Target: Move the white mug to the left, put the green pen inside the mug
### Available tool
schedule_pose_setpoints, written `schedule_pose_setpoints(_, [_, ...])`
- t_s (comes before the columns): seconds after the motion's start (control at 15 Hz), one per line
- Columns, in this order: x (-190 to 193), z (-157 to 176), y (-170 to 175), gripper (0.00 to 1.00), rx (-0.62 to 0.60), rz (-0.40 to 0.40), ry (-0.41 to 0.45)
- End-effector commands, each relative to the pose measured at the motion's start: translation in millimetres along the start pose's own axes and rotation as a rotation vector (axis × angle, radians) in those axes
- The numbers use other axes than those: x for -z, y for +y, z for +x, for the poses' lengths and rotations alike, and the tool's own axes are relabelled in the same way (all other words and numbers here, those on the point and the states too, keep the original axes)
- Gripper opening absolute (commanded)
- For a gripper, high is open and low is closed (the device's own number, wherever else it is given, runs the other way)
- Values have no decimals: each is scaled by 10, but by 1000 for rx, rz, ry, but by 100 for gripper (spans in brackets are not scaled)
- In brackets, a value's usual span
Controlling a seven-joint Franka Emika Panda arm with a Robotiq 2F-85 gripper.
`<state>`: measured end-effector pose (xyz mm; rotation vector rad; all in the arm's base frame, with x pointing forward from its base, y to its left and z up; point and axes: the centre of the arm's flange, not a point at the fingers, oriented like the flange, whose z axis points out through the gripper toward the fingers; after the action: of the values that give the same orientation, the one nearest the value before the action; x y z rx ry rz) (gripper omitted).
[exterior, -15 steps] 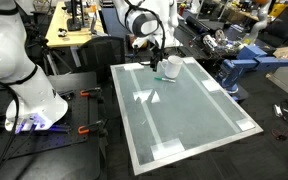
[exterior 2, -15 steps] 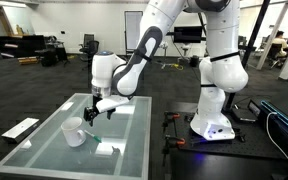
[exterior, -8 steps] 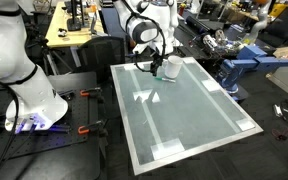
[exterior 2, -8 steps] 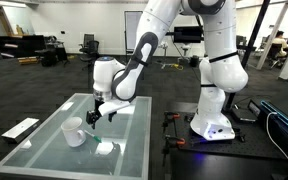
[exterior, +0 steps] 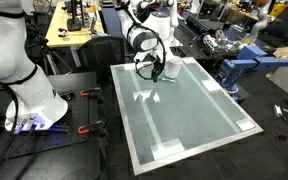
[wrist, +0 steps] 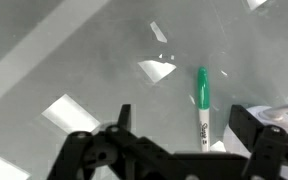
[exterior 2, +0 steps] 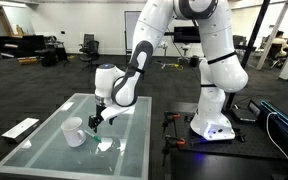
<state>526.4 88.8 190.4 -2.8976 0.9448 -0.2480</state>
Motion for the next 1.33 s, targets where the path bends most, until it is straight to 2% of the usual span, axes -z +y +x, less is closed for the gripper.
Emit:
schedule_pose_setpoints(0.0, [-149,77,-33,100,23,19,10])
schedule_pose_setpoints(0.73, [-407,220,-178,100,35,-7,26])
schedule_pose_setpoints(0.93, [-445,268,-235,88,40,-10,34])
schedule_pose_setpoints(1.0, [-450,277,-256,88,42,-10,36])
schedule_pose_setpoints(1.07, [-460,290,-277,84,45,-9,38])
schedule_pose_setpoints(1.13, [-468,296,-294,86,48,-9,40])
schedule_pose_setpoints(1.27, [-482,314,-320,81,50,-9,40])
